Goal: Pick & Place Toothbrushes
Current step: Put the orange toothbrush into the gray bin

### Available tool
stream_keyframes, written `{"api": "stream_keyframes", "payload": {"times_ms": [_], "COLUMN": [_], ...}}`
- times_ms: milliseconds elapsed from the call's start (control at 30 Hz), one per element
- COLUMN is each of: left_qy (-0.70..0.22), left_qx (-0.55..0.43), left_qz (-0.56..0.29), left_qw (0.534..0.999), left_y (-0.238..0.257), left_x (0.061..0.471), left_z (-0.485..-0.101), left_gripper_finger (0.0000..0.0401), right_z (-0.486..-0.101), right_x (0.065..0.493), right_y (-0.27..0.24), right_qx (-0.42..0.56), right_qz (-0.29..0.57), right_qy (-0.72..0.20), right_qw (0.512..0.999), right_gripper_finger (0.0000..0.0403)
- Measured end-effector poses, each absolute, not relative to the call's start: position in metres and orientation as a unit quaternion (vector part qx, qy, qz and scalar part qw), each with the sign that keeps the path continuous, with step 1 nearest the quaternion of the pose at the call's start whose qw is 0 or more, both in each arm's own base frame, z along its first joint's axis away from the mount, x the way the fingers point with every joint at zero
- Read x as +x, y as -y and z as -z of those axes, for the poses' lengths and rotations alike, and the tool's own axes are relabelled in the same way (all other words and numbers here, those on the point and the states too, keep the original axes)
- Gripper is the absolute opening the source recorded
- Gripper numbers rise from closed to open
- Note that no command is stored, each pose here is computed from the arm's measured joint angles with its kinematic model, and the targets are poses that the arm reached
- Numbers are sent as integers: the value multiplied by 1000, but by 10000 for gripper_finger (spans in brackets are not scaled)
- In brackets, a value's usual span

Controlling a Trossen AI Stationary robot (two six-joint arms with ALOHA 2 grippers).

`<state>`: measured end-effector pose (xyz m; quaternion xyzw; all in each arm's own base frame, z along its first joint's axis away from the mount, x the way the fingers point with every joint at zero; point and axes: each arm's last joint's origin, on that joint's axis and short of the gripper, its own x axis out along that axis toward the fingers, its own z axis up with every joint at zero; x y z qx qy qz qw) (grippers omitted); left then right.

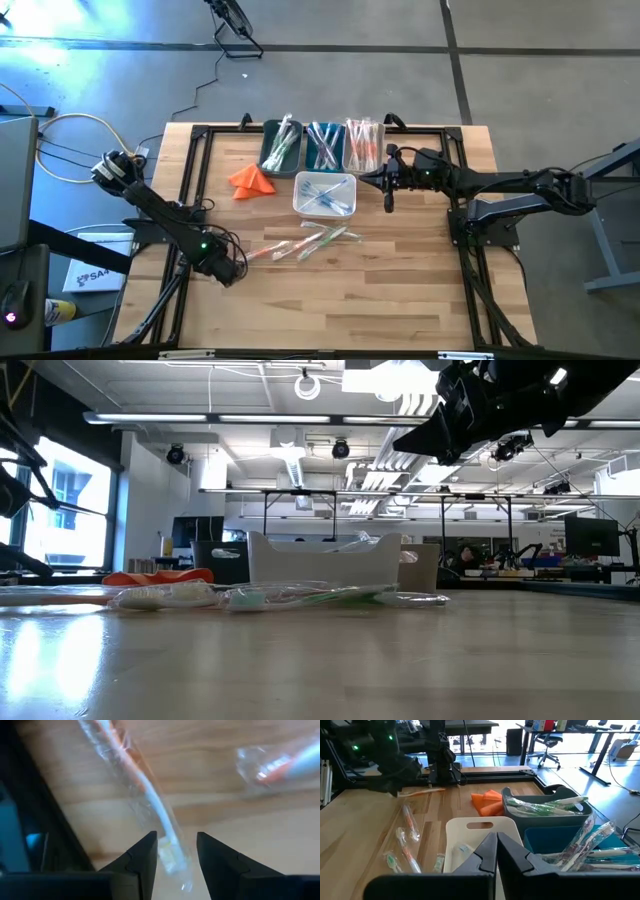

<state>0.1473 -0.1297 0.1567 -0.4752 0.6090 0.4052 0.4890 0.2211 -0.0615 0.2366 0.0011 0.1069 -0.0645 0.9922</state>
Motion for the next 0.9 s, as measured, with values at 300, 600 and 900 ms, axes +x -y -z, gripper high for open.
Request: {"api": "stream_keyframes", "payload": {"times_ms": [300,600,900], "left_qy": [-617,-620,-618], "left_qx": [-476,-477,-480], "left_qz": [-415,-400,-395], "left_qw": [469,478,481], "left_y": [124,125,126], "left_x": [139,141,142], "left_z": [-143,-142,-142], "left_gripper_finger": [132,128,40], "right_z": [-237,-237,-237], "right_x": [221,221,221], "right_y": [61,61,61], "right_qx": [1,1,1], "right_qz": [64,64,65], "right_qy": [-107,-107,-107], "right_qw": [992,992,992], "right_gripper_finger": [3,4,4]}}
